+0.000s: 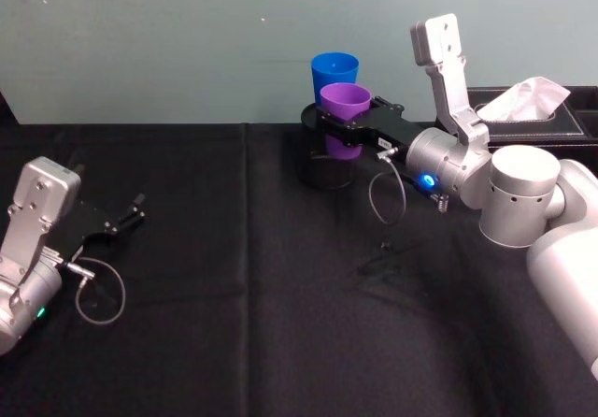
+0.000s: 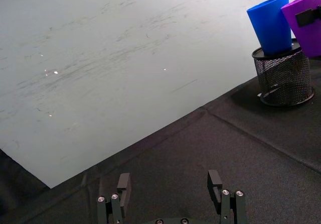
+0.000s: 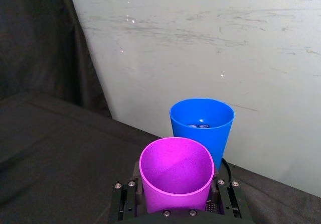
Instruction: Pick up one cup with a gripper and tap it against the other cup.
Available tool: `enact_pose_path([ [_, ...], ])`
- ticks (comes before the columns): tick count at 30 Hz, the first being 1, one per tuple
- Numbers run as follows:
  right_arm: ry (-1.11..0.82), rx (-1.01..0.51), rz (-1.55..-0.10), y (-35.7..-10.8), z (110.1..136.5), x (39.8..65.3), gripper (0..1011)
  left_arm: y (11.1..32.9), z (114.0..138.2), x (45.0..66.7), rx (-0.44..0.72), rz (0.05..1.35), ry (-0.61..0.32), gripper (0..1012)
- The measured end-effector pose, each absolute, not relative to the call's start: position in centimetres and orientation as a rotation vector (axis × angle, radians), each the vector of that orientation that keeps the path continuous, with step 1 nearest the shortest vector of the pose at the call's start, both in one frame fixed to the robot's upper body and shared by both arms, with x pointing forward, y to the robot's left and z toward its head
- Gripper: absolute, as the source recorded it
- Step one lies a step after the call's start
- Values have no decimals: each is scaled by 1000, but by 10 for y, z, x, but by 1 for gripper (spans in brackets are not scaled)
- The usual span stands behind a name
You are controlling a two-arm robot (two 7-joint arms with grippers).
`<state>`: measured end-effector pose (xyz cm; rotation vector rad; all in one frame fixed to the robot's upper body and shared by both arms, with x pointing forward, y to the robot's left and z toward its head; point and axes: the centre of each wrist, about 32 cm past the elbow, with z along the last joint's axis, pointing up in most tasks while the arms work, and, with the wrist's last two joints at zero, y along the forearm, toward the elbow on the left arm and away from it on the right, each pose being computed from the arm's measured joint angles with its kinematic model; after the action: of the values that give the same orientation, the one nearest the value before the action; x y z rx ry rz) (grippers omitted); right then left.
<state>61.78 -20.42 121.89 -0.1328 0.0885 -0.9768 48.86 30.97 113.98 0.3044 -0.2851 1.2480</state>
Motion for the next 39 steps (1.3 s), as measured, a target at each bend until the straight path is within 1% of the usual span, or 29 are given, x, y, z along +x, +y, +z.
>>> enact_pose_path([
  [20, 89, -132, -977, -204, 1219, 618, 723, 310, 1140, 489, 304, 1248, -285, 1000],
  [23, 89, -119, -975, -207, 1218, 613, 723, 310, 1140, 489, 304, 1248, -285, 1000],
  [30, 79, -107, -963, -219, 1209, 584, 723, 310, 1140, 489, 304, 1248, -285, 1000],
  [34, 69, -128, -947, -226, 1198, 562, 723, 310, 1140, 489, 304, 1248, -285, 1000],
  [36, 61, -160, -932, -229, 1188, 545, 723, 310, 1140, 489, 304, 1248, -285, 1000],
  [39, 53, -182, -924, -230, 1179, 534, 723, 310, 1140, 489, 304, 1248, -285, 1000],
])
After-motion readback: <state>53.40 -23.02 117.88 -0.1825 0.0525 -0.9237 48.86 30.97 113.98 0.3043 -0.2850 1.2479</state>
